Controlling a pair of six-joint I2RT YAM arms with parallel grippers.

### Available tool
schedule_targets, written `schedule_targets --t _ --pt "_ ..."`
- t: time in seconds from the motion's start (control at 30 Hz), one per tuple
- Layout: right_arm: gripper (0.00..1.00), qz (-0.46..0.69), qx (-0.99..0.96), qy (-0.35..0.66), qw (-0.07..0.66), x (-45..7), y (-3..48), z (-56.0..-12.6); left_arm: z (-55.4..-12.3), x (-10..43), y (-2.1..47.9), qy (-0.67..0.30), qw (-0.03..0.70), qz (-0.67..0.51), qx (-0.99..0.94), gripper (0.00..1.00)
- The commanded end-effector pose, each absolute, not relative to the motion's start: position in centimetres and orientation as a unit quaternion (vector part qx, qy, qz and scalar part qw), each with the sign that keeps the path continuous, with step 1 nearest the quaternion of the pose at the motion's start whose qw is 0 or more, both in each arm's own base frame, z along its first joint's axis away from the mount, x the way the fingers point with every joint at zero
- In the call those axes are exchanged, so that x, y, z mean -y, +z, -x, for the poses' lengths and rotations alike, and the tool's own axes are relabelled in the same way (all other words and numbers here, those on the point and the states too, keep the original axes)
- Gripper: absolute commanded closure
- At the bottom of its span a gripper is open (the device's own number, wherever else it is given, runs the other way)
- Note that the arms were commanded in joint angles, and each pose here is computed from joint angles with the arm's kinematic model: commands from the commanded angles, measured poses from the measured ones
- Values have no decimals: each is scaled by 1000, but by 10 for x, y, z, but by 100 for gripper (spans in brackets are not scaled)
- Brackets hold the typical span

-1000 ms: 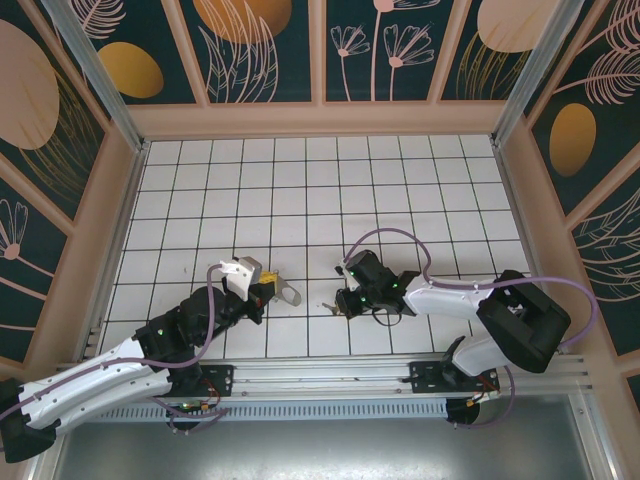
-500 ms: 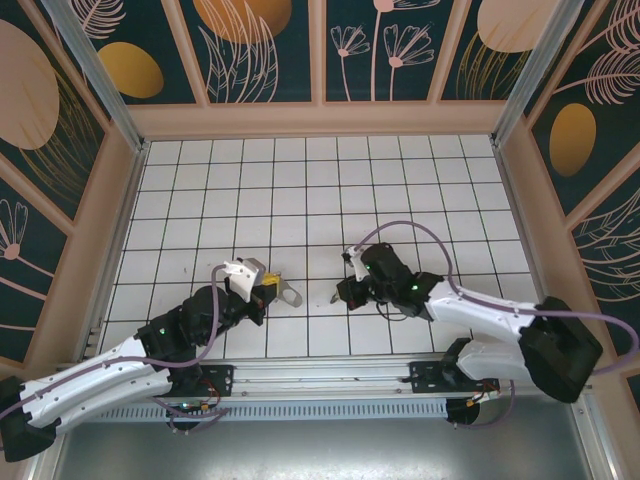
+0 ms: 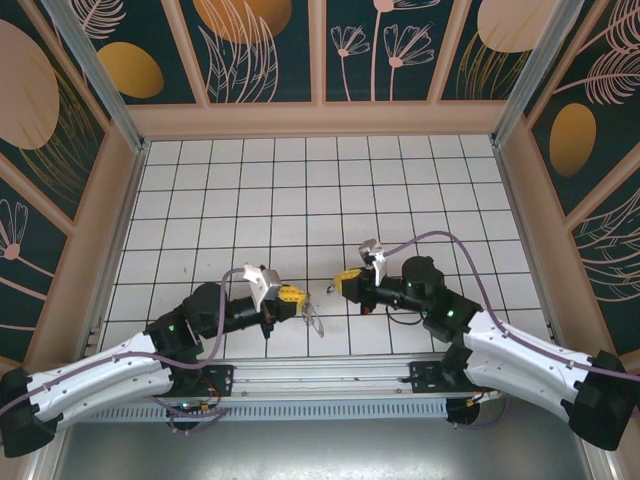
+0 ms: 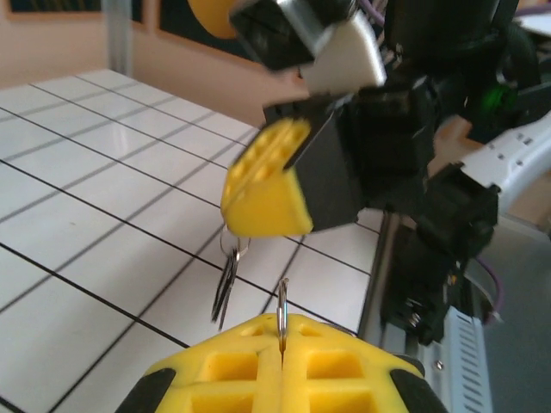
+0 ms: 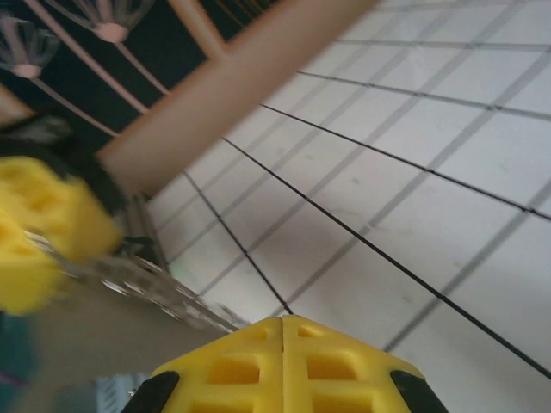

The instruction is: Put the keys on the keyring

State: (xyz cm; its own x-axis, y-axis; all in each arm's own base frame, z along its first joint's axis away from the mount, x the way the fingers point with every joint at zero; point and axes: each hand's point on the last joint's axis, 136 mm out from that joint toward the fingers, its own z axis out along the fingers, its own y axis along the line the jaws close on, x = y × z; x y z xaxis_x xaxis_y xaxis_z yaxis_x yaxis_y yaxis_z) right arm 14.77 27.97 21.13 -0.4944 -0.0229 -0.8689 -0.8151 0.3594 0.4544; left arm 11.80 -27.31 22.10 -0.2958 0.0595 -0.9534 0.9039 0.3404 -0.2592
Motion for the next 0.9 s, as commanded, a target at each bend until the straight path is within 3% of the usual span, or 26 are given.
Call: schedule_targets --t 0.0,0.3,0.87 --pt "100 355 -623 522 462 -286 252 -121 -104 284 258 -489 485 -391 -610 100" --pt "100 425 -553 511 503 -281 263 -90 -81 288 278 -525 472 -432 -560 100" --pt "100 462 -520 518 498 -290 270 -70 -80 294 274 -524 456 -447 -563 100"
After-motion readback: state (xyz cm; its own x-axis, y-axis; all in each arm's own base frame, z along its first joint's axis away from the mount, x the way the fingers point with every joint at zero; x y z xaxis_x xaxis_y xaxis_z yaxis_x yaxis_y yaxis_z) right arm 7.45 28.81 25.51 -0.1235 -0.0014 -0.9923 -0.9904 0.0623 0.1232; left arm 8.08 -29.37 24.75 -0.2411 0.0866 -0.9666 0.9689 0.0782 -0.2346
